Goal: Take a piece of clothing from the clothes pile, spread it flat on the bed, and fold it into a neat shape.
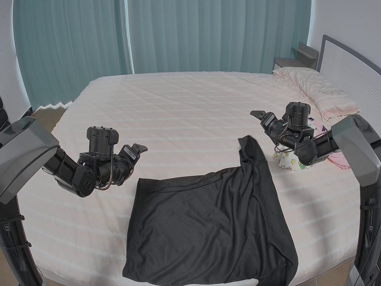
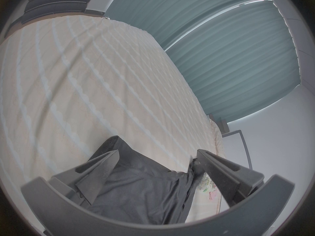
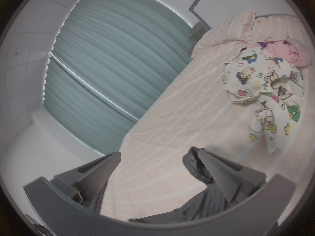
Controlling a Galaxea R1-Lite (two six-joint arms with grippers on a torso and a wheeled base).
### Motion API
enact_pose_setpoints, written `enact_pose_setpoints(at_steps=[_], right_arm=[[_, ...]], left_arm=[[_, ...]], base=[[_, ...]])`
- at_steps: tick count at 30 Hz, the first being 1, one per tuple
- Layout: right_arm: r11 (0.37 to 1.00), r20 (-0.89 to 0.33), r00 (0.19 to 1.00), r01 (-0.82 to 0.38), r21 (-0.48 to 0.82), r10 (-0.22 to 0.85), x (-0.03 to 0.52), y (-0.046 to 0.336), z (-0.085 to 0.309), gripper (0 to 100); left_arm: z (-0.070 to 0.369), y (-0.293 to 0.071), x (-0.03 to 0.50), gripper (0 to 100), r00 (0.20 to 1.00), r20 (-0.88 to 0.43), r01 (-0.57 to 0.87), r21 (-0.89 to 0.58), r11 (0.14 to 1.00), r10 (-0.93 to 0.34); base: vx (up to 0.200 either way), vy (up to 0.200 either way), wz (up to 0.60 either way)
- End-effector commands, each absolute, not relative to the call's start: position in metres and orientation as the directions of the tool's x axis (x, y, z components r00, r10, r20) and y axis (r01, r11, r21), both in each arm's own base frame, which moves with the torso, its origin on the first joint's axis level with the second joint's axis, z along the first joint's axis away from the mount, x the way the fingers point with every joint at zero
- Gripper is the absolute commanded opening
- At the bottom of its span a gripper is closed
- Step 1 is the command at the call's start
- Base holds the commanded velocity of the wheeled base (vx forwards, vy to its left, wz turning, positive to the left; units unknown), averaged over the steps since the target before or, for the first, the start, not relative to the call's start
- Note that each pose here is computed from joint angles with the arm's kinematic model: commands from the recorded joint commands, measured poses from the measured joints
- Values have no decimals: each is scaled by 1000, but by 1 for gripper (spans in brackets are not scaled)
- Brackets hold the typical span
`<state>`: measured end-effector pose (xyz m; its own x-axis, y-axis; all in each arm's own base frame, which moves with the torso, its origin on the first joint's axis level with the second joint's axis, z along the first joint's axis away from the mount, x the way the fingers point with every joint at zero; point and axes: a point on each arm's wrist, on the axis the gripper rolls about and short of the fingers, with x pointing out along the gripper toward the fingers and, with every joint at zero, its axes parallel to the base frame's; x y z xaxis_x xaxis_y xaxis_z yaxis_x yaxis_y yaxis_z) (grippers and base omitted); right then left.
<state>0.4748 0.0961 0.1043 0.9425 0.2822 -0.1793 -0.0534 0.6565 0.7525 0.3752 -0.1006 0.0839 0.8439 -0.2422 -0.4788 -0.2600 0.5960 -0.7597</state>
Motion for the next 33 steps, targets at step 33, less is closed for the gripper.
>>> enact_pose_setpoints(at_steps=[33], right_arm=[[989,-711,694,-18,144,116,276,82,-1,100]], left_arm=[[88,-80,237,100,681,-601,-298,-749,592,-418]], base=[[0,0,0]])
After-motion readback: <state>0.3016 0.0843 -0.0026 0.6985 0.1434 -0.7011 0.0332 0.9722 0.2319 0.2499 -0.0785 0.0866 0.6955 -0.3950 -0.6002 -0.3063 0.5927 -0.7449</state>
